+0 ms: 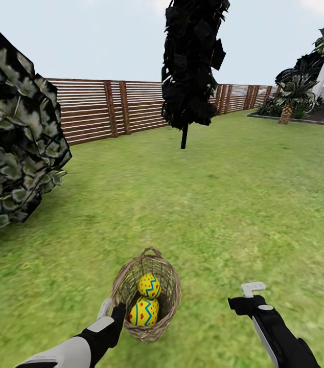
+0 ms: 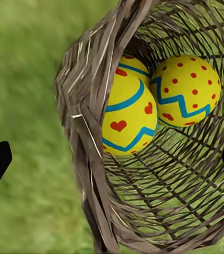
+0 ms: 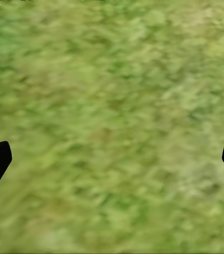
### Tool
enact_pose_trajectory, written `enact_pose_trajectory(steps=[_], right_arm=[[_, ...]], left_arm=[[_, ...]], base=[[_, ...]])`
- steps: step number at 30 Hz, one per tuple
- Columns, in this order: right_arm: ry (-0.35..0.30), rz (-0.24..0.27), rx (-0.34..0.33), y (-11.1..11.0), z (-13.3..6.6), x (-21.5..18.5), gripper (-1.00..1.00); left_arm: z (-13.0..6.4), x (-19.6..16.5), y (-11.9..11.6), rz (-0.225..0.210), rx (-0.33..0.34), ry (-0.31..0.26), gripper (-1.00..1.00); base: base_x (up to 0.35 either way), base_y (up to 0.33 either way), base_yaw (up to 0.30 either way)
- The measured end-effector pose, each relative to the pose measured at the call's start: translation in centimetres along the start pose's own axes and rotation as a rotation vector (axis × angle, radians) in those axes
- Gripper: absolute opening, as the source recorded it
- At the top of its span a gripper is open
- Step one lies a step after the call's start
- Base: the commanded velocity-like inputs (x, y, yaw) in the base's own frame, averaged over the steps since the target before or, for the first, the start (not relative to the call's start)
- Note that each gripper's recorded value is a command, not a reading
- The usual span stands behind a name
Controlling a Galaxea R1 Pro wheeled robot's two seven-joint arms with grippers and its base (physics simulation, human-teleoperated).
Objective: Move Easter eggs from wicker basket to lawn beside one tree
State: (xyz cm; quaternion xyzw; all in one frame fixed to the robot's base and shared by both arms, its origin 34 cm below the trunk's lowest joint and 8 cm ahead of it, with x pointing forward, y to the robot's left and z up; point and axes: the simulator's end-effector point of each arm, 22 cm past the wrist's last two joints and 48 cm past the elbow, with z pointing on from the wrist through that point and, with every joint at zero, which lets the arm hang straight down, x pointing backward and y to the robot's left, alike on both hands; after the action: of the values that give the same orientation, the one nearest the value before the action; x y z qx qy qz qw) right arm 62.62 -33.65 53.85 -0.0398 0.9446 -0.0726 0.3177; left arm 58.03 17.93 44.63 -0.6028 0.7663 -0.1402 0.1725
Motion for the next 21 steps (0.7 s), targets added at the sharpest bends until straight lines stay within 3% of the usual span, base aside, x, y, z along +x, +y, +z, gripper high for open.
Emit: enact_pose_trajectory(steps=[6, 10, 14, 21], right_arm=[[-0.025, 0.016, -0.022, 0.2, 0.5, -0.3, 1.00], [-0.054, 0.122, -0.171, 1.0, 0.4, -0.9, 1.00], [-0.101, 0.241, -0.320, -0.1, -0.4, -1.3, 1.00], [-0.122, 0.271, -0.381, 0.1, -0.1, -0.7, 1.00]], left_arm=[[1.0, 0.3, 0.6, 0.001, 0.000, 0.002, 1.00], [1.6, 0.4, 0.9, 0.001, 0.004, 0.002, 1.00], [2.3, 0.4, 0.8, 0.000, 0.028, 0.001, 1.00], [3.4, 0.8, 1.4, 0.000, 0.038, 0.004, 1.00]], base=[[0.000, 0.000, 0.000], [0.000, 0.000, 0.000], [0.000, 0.000, 0.000], [0.000, 0.000, 0.000]])
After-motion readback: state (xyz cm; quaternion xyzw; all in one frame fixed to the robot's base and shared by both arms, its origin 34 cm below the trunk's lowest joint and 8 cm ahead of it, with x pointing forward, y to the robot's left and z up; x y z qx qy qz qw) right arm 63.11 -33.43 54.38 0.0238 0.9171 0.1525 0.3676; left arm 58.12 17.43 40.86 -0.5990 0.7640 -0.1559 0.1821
